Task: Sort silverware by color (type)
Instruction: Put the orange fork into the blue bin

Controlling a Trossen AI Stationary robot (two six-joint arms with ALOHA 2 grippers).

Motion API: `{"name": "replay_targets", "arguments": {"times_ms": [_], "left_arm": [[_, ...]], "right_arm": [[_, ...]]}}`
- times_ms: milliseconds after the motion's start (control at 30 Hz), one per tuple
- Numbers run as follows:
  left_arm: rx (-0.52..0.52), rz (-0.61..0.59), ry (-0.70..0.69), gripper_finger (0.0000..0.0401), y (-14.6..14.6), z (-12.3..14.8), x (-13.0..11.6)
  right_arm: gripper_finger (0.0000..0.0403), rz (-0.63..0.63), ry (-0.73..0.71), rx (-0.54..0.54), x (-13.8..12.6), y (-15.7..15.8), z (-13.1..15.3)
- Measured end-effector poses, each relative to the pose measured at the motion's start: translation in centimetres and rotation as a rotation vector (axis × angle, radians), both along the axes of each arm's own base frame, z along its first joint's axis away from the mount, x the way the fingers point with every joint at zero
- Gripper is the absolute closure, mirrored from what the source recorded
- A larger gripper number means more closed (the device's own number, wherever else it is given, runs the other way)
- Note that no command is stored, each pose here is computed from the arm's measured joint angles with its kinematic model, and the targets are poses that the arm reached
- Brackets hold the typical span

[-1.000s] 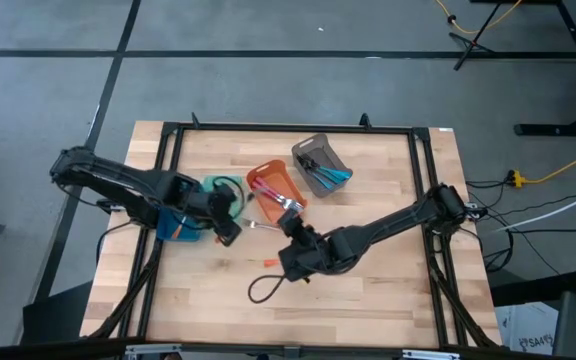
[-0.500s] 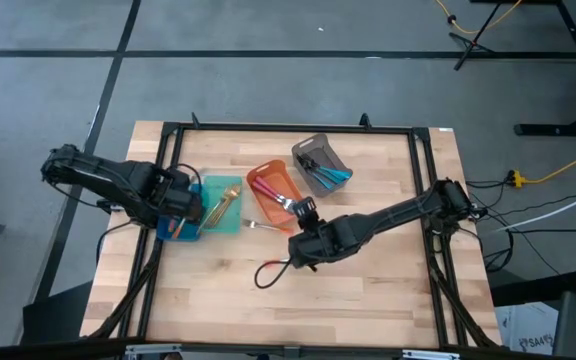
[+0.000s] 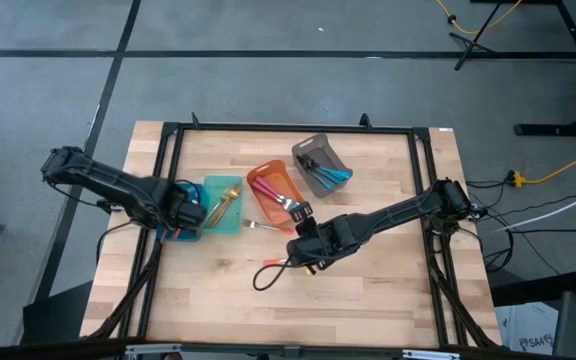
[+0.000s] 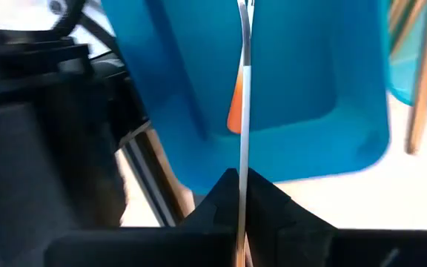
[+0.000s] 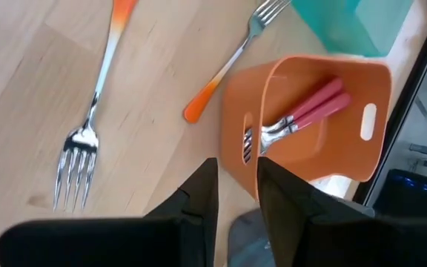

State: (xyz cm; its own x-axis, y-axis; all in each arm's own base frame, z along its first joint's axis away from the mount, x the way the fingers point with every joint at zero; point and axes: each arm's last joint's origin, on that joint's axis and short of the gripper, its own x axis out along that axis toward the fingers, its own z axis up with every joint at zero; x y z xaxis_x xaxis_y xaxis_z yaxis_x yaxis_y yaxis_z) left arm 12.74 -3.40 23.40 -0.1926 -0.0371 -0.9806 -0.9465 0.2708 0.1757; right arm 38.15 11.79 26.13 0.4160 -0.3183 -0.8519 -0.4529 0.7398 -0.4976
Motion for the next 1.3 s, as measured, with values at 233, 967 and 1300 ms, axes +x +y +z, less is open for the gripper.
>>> {"name": "replay_targets", "arguments": {"times_ms": [233, 967, 1300], "left_arm": [[0.009, -0.001, 0.02, 0.0398, 0.1, -2.2, -0.4], [0.016, -0.028, 0.035, 0.0396, -0.2, -3.1, 0.9], [0.03, -0.028, 0.114, 0.0396, -0.4, -4.0, 1.6]], "right_arm": [[0.0317, 0.003, -0.073, 0.024, 0.6, 0.2, 0.3], [0.0317, 0.003, -0.089, 0.03, 0.8, 0.3, 0.3], [0.0317, 0.001, -0.09, 0.031, 0.8, 0.3, 0.3]]}}
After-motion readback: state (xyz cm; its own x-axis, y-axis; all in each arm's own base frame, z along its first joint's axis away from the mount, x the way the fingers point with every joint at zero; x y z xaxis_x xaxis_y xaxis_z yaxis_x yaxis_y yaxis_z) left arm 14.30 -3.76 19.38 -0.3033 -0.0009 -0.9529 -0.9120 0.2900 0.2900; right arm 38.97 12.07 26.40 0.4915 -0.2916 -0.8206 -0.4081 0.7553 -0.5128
